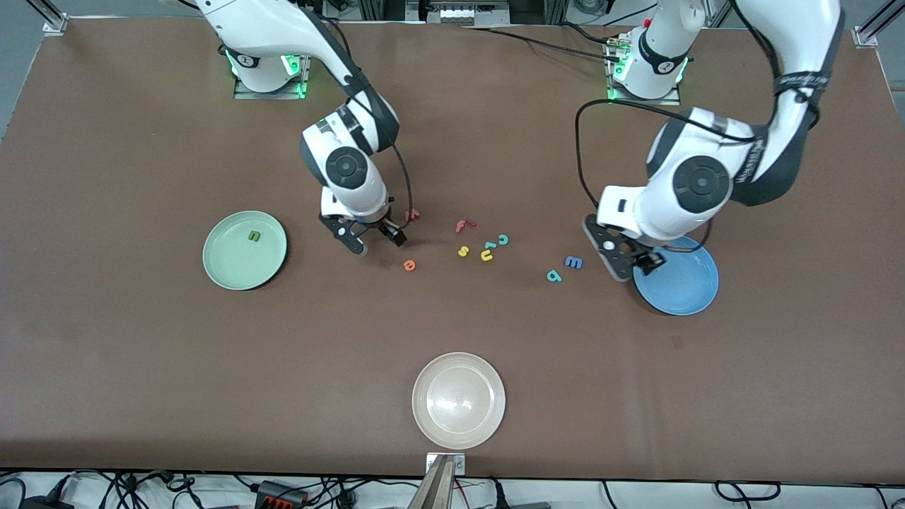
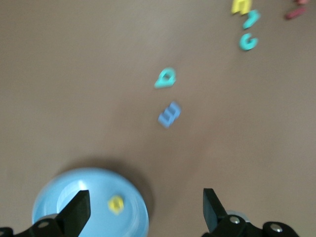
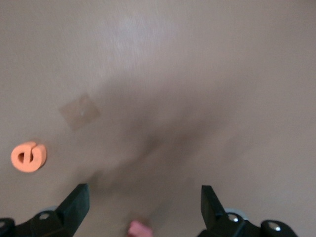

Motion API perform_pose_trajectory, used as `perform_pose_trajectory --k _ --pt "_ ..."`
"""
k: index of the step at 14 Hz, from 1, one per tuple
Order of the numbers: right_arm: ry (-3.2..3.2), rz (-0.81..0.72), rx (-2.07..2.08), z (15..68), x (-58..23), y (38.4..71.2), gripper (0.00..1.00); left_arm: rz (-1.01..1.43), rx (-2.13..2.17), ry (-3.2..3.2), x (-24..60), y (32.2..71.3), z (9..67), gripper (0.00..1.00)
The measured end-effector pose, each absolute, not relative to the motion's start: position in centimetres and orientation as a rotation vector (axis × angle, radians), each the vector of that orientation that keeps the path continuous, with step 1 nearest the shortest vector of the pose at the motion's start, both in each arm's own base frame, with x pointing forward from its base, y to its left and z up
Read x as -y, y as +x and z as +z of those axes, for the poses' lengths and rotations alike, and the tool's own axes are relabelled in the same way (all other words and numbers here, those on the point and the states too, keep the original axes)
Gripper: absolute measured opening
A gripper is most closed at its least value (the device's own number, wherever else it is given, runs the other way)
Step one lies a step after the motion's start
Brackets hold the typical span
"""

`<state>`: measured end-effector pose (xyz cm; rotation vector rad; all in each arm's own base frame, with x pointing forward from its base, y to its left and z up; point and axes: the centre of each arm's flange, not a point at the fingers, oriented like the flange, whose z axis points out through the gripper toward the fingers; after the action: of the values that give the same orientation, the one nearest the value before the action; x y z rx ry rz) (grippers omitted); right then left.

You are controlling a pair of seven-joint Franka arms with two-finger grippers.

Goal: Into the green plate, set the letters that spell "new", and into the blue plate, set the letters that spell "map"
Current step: 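Grasp the pink letter w with the right gripper while the left gripper grasps blue E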

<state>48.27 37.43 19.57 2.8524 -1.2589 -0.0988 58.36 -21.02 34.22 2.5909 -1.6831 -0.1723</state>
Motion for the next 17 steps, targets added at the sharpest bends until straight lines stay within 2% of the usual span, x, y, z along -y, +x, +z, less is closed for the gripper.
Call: perform_pose_trajectory --k 3,4,8,10,11,14,17 --pt "2.805 -0.08 1.398 18.7 -39.4 47.0 0.96 -0.152 1.945 2.338 23.1 58.3 29.8 1.0" --pt "2.796 -0.078 1.423 18.6 -39.8 46.7 0.88 -0.142 2.006 2.269 23.7 58.3 28.3 1.0" --pt "2.778 -0.079 1.46 18.6 -41.1 45.5 0.82 -0.145 2.166 2.159 24.4 57.6 23.0 1.0" --pt "2.771 -0.081 1.469 18.4 -41.7 45.0 0.81 -0.181 2.214 2.128 24.3 56.8 21.5 0.89" --pt "2.769 -0.083 1.467 18.3 -41.9 44.7 0.79 -0.2 2.248 2.115 24.1 56.6 21.0 0.89" --pt "2.762 -0.089 1.456 17.7 -42.4 44.0 0.75 -0.216 2.282 2.094 23.8 56.3 19.7 0.64" --pt "2.756 -0.092 1.456 17.1 -42.3 43.9 0.66 -0.18 2.29 2.083 24.3 56.1 18.8 0.62"
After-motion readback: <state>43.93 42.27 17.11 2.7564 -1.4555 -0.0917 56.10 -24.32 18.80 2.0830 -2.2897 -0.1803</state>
